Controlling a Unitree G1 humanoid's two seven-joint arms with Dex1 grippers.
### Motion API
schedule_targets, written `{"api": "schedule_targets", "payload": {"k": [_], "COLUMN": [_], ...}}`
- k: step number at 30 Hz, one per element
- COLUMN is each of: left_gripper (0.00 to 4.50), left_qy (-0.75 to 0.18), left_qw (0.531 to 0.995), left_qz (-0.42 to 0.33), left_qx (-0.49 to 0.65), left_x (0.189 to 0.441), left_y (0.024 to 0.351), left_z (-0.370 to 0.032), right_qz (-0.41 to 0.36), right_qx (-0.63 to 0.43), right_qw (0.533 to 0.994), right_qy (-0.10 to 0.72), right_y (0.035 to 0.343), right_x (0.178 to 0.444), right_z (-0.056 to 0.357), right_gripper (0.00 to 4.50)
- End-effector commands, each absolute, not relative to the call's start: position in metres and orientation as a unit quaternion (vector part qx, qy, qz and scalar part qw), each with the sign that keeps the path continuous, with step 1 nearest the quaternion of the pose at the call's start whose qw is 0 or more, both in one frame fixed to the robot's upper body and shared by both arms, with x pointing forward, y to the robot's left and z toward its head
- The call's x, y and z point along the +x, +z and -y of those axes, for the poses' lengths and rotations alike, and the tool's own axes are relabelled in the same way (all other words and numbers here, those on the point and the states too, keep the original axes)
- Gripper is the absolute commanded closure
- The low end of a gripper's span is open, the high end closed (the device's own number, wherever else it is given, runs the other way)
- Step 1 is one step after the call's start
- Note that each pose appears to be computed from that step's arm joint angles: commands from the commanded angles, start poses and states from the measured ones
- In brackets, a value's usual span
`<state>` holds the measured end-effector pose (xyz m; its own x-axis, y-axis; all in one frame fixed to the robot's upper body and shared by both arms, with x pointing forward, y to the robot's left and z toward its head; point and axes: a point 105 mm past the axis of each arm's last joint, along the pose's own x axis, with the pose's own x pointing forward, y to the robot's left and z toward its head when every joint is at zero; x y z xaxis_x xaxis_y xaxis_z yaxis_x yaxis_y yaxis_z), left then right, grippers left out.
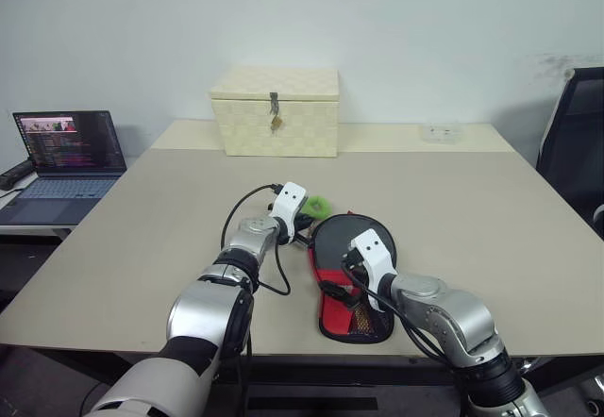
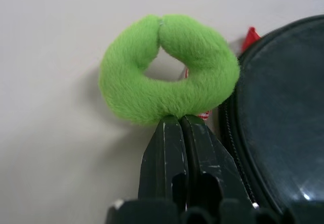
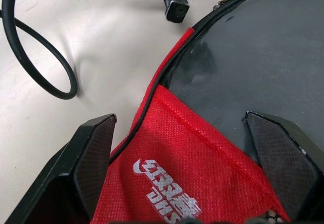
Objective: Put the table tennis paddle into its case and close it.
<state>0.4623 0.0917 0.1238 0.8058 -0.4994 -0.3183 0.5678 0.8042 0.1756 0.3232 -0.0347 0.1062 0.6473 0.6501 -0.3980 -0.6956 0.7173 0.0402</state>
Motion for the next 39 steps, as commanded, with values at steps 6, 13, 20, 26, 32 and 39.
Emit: {"api": "schedule_targets", "payload": {"k": [6,13,20,26,32,39], "left_gripper": [4.49,4.49,4.49,4.49,4.49,4.49], "left_qy": [-0.275,-0.266,-0.279,-0.279,-0.283,-0.282], "left_qw": [0.938,0.926,0.889,0.868,0.83,0.794], "left_qz": [-0.07,-0.06,-0.034,-0.005,0.026,0.03], "left_qx": [0.197,0.259,0.363,0.411,0.48,0.537], "left_x": [0.471,0.473,0.472,0.471,0.469,0.467], "left_y": [0.159,0.166,0.171,0.181,0.188,0.18], "left_z": [-0.064,-0.058,-0.045,-0.033,-0.017,-0.012], "right_qz": [-0.246,-0.281,-0.303,-0.311,-0.32,-0.327], "right_qx": [-0.071,-0.099,-0.129,-0.129,-0.132,-0.134], "right_qw": [0.886,0.872,0.853,0.845,0.839,0.833], "right_qy": [0.387,0.387,0.405,0.415,0.419,0.427], "right_y": [0.075,0.049,0.033,0.029,0.022,0.017], "right_x": [0.309,0.297,0.283,0.272,0.262,0.251], "right_z": [0.033,0.043,0.046,0.044,0.041,0.037], "right_gripper": [0.0,0.0,0.0,0.0,0.0,0.0]}}
